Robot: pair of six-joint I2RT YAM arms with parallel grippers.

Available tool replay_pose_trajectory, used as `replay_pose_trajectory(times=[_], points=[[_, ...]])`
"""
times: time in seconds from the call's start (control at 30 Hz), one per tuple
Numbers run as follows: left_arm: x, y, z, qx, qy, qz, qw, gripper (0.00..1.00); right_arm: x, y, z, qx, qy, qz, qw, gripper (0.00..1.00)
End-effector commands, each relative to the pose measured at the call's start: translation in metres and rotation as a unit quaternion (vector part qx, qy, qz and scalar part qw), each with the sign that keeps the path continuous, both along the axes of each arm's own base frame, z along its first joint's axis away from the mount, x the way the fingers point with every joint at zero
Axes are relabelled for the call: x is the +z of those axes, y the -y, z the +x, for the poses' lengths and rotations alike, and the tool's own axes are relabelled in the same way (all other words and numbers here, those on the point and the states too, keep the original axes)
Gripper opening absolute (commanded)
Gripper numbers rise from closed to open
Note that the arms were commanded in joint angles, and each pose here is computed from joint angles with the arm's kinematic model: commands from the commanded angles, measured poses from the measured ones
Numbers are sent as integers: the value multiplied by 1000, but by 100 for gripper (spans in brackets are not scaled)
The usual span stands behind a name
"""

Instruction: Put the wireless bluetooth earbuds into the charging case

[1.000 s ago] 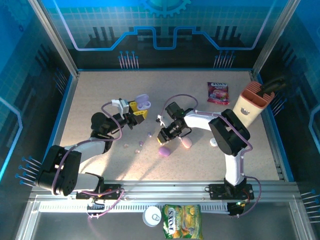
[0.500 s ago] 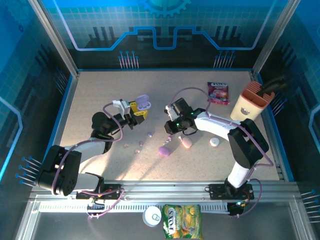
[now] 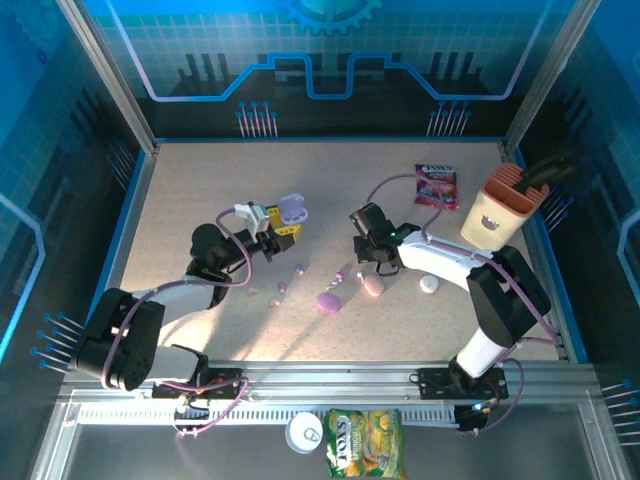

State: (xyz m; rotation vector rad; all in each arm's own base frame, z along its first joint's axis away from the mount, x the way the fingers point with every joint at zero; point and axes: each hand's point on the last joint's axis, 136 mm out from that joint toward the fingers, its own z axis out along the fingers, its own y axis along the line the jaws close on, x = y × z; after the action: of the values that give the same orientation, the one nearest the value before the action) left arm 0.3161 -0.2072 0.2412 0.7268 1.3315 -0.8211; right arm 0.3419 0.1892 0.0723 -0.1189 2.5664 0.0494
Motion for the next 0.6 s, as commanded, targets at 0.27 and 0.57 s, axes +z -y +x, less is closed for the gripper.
replay_pose_trajectory(times=[0.27, 0.57], points=[[-12, 23, 7, -1, 11, 23, 1000, 41, 19, 19, 1, -40, 39, -13, 998, 12], [-27, 40, 11, -16, -4, 35, 999, 41, 54, 4, -6, 8, 79, 49, 996, 13]])
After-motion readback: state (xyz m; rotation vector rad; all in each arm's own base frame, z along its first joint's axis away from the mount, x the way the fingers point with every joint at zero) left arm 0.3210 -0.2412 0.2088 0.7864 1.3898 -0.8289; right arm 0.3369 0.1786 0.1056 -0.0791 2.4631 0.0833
